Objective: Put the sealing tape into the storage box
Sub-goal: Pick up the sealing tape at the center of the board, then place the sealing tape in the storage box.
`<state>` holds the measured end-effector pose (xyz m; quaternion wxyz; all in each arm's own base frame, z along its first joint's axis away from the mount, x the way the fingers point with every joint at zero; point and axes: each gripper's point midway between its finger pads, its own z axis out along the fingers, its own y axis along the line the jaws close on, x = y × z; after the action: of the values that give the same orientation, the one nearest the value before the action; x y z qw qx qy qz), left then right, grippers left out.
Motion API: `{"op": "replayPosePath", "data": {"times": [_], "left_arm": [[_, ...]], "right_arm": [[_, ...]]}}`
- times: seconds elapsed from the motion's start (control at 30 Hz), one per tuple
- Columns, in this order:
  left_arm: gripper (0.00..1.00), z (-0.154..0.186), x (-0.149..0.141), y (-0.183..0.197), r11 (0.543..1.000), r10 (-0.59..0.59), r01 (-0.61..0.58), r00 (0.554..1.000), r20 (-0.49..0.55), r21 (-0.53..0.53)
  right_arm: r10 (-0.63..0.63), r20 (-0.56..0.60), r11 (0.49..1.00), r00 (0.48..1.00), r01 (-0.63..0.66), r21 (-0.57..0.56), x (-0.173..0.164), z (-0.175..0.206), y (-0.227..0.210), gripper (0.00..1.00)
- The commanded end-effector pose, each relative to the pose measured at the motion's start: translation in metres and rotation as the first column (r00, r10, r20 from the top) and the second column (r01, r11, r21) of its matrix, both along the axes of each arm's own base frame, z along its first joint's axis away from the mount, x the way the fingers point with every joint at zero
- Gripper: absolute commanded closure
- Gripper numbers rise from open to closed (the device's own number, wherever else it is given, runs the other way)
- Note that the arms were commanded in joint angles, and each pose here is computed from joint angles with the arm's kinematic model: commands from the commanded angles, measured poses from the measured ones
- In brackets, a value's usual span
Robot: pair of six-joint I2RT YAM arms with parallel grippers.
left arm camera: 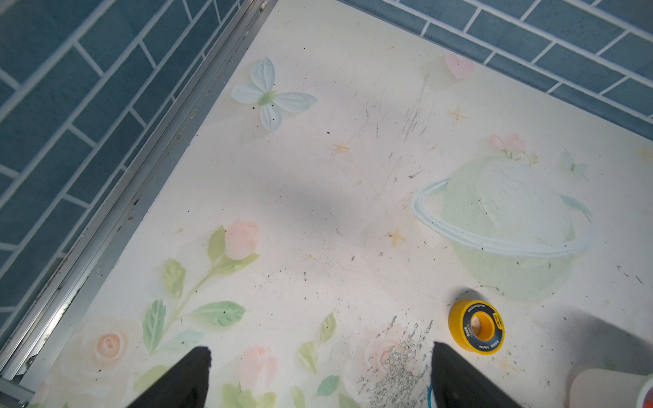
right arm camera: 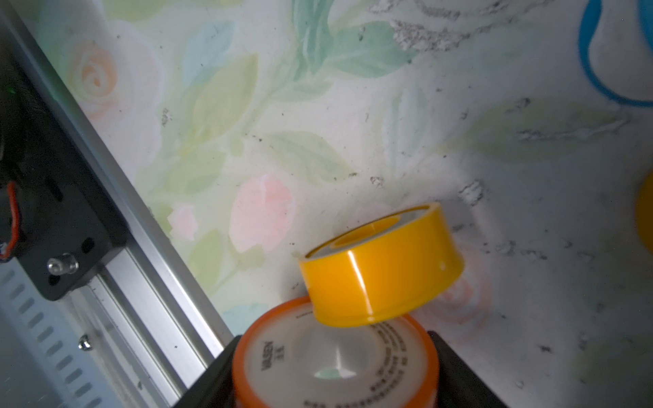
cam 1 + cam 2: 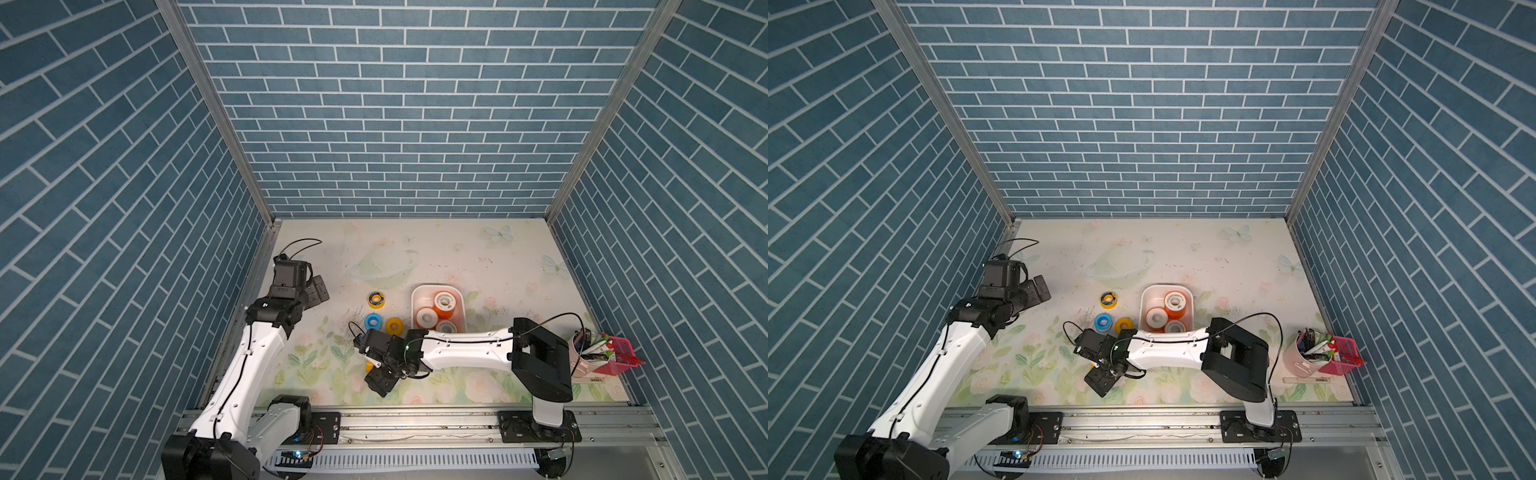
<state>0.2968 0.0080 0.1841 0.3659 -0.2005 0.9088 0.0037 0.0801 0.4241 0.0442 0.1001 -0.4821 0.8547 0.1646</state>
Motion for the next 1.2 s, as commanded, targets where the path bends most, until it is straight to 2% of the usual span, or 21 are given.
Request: {"op": "replayPosePath", "data": {"times": [0.0,0.3,0.47,0.63,0.8,0.97,1.17], "left_arm": [[0.00,-0.007,-0.001,0.002,1.000,-0.001,0.002,1.000,-0.019,0.011],[0.00,-0.007,-0.001,0.002,1.000,-0.001,0.002,1.000,-0.020,0.011],[0.00,-0.006,-0.001,0.003,1.000,-0.001,0.001,1.000,-0.018,0.012],[0.00,-0.007,-0.001,0.002,1.000,-0.001,0.001,1.000,-0.019,0.011],[0.00,-0.007,-0.001,0.003,1.000,-0.001,0.001,1.000,-0.019,0.013],[0.00,-0.007,-0.001,0.003,1.000,0.002,-0.002,1.000,-0.021,0.014],[0.00,-0.008,-0.001,0.003,1.000,0.003,-0.002,1.000,-0.024,0.014]], "right_arm": [[0.008,0.005,1.000,1.000,-0.008,-0.004,-0.003,0.005,-0.005,0.39],[-0.038,0.103,0.998,0.994,0.033,0.053,0.023,0.052,-0.019,0.41],[-0.164,0.148,0.980,0.975,0.144,0.139,0.068,0.082,-0.043,0.42],[-0.327,0.215,0.929,0.920,0.271,0.250,0.124,0.105,-0.081,0.43],[-0.423,0.303,0.888,0.854,0.323,0.328,0.161,0.107,-0.107,0.44],[-0.483,0.368,0.862,0.795,0.358,0.358,0.183,0.093,-0.123,0.45],[-0.485,0.378,0.852,0.789,0.330,0.406,0.190,0.085,-0.121,0.44]]}}
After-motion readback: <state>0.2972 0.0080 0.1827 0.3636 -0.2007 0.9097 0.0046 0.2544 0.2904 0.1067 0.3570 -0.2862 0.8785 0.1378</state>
